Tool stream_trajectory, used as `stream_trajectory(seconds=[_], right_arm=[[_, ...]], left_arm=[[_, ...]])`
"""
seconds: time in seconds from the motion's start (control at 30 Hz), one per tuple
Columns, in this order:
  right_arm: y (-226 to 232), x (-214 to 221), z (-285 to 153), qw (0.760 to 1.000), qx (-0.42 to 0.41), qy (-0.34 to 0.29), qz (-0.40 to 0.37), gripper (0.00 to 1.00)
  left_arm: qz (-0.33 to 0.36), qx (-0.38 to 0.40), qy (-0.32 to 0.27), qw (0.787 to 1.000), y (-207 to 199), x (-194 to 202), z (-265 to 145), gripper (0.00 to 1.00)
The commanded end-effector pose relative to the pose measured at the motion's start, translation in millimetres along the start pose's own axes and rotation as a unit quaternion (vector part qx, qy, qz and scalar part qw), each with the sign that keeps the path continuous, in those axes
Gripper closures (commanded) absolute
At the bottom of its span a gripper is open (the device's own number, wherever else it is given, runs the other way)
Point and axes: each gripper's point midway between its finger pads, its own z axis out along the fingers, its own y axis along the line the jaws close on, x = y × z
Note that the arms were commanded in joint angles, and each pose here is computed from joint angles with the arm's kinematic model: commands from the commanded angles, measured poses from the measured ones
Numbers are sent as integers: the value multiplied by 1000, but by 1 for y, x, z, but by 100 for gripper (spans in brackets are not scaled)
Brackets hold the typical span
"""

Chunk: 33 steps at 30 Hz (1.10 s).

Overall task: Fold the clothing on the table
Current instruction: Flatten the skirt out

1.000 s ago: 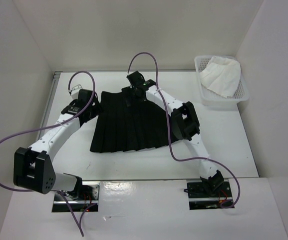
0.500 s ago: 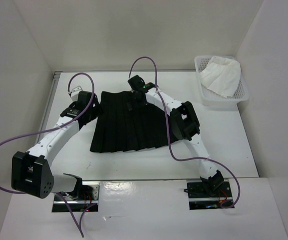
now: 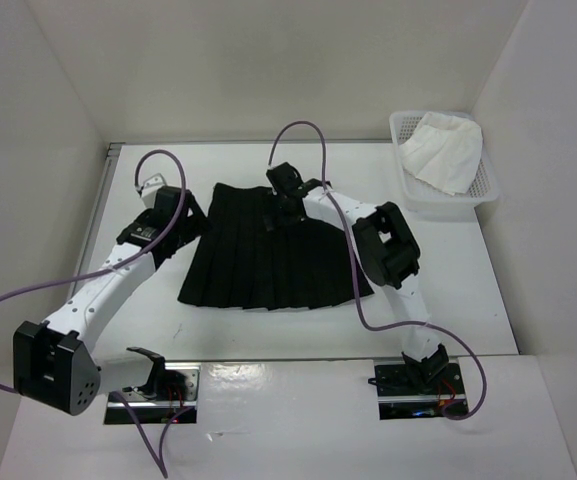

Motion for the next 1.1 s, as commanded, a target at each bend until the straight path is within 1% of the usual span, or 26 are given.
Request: stream_trajectory(seconds=[0.0,0.07,0.13,0.2,0.23,0.37,0.5,0.57,0.8,0.9,0.97,1.0,1.03,1.07], right_arm=[[-9,80,11,994,20,105,11,2],[-13,84,4,994,24,107,4,2],[-15,102,5,992,32,125,-9,2],[-14,107,-2,991,34,127,-23,2],[-5,109,-4,991,27,124,-38,2],[6,126,-11,989,29,130,-67,2],[12,139,-14,985,24,141,-97,2],[23,144,-18,984,14,142,-107,2],[22,140,-27,984,12,137,-111,2],[23,126,-37,985,11,121,-118,2],[25,101,-54,990,-12,92,-101,2],[25,87,-63,992,-22,75,-100,2],[25,61,-81,994,-49,44,-89,2],[26,48,-90,994,-68,31,-84,2]], left_arm=[[-14,-1,-6,1000,2,1,-6,0],[-16,3,-4,1000,-1,3,-7,0],[-11,3,0,1000,-2,6,-9,0],[-15,7,-5,1000,-4,5,-12,0],[-15,7,-5,1000,-4,5,-12,0],[-15,17,-5,1000,-10,7,-16,0],[-13,11,-1,1000,-8,11,-17,0],[-13,8,-4,1000,-7,9,-17,0],[-10,11,-3,1000,-9,11,-18,0],[-10,7,-7,1000,-9,9,-17,0],[-7,4,-4,1000,-9,11,-14,0],[-3,8,-8,1000,-12,9,-12,0],[0,20,-20,1000,-19,1,-13,0],[6,24,-25,999,-21,-2,-13,0]])
